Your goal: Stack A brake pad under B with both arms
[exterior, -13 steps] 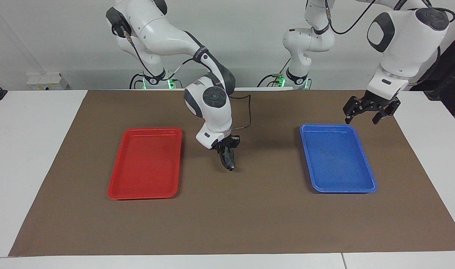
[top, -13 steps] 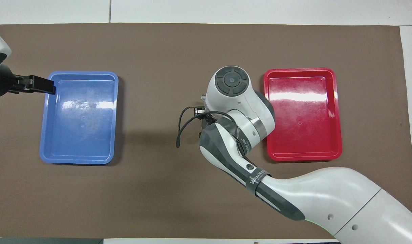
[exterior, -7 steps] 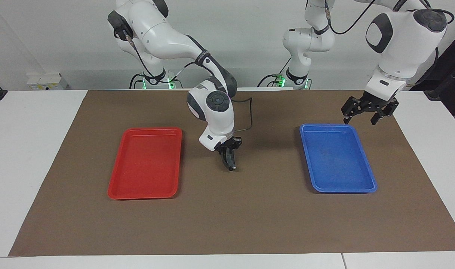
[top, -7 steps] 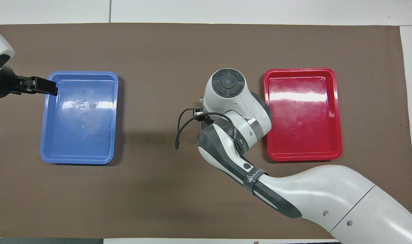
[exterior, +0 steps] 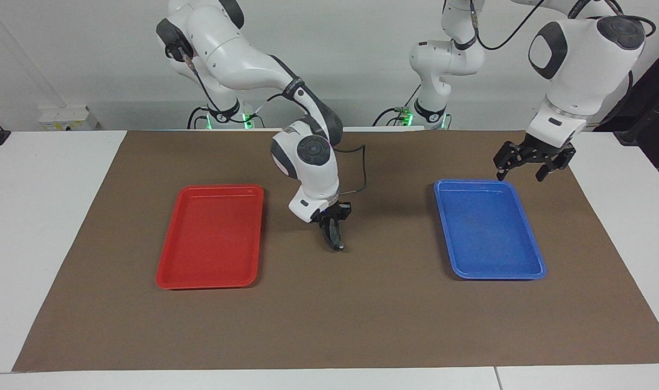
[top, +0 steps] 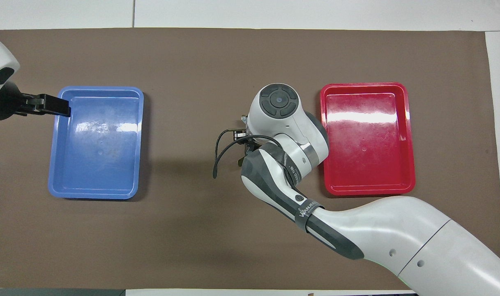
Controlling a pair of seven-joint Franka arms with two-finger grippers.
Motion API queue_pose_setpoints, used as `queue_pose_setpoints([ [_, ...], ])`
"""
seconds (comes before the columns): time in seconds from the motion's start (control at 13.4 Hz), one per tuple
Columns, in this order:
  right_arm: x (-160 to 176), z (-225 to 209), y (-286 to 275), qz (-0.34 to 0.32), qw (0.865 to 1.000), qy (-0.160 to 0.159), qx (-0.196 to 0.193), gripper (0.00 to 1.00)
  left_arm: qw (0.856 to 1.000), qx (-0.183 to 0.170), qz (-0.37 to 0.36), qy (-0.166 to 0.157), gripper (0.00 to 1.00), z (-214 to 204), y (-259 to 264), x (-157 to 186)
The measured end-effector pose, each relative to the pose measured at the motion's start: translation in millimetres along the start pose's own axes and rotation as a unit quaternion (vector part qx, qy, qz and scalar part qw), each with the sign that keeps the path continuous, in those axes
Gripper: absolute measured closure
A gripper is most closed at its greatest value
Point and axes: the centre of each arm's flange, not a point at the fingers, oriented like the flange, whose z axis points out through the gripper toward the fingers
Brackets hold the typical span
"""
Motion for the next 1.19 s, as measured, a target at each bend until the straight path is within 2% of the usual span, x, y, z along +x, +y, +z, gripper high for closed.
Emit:
queue_pose_setpoints([
  [1.19, 1.7, 13.4, 13.7, 0.009, 1.0, 0.001, 0.003, 0.58, 1.0, 0.0, 0.0, -0.002, 0.0, 2.1, 0.6, -0.4],
])
